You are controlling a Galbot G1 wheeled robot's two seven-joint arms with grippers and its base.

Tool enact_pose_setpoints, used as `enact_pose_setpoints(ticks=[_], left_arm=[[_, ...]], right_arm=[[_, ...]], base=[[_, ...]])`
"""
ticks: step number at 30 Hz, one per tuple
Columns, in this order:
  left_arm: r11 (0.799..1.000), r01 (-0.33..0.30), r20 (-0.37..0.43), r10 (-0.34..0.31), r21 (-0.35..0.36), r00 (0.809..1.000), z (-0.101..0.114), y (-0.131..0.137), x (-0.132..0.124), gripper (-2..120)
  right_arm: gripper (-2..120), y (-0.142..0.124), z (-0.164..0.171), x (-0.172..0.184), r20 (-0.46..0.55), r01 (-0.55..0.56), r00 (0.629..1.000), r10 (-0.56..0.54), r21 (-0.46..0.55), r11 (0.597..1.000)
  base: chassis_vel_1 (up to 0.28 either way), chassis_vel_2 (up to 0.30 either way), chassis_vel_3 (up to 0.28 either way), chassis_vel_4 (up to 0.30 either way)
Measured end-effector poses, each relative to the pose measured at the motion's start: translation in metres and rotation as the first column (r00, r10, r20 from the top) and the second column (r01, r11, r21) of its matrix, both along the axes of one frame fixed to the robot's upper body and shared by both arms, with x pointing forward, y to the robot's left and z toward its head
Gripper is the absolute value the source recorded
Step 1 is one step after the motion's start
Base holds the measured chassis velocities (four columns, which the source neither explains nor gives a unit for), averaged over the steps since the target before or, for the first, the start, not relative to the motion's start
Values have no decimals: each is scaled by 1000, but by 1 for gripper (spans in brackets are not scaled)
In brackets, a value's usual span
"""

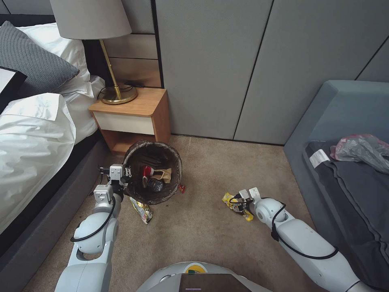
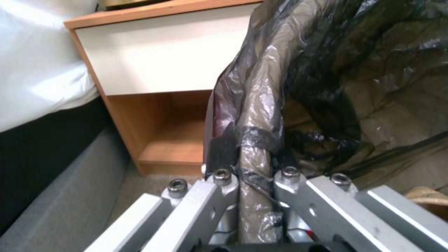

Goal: Pick up the trash bin, then pick up the garbage from the floor and place it into the trash bin.

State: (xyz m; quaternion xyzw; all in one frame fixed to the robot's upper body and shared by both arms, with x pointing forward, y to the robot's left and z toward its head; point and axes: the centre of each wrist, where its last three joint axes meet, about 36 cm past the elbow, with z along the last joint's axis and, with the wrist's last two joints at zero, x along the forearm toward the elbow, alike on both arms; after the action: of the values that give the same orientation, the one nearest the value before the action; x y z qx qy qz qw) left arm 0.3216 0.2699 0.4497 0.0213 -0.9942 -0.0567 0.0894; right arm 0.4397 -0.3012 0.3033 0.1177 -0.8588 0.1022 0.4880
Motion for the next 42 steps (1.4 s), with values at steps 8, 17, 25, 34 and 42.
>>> enact_pose_setpoints(ticks=[8,17,25,34,42], left_arm=[[1000,0,-1,0,-3,1000,-1,-1,1,2],[1000,-2,0,2,0,1000,-1,0,1,2],[1000,-2,2,2,0,1000,0,0,2,2],[1000,-7,2,7,4,1000,0,3,2,2],[1000,-5,3,5,4,1000,0,3,2,2]], right_arm=[[100,-4,-1,-4,-7,10,1000,-10,-17,1000],[100,-8,-30,6,-35,23,999,-26,-67,997],[100,5,-48,16,-43,18,999,-21,-61,998],[82,11,-64,17,-49,16,999,-19,-56,998],[80,7,-64,17,-46,19,999,-21,-55,998]], base=[[0,0,0,0],[0,0,0,0],[0,0,0,0],[0,0,0,0],[0,0,0,0]])
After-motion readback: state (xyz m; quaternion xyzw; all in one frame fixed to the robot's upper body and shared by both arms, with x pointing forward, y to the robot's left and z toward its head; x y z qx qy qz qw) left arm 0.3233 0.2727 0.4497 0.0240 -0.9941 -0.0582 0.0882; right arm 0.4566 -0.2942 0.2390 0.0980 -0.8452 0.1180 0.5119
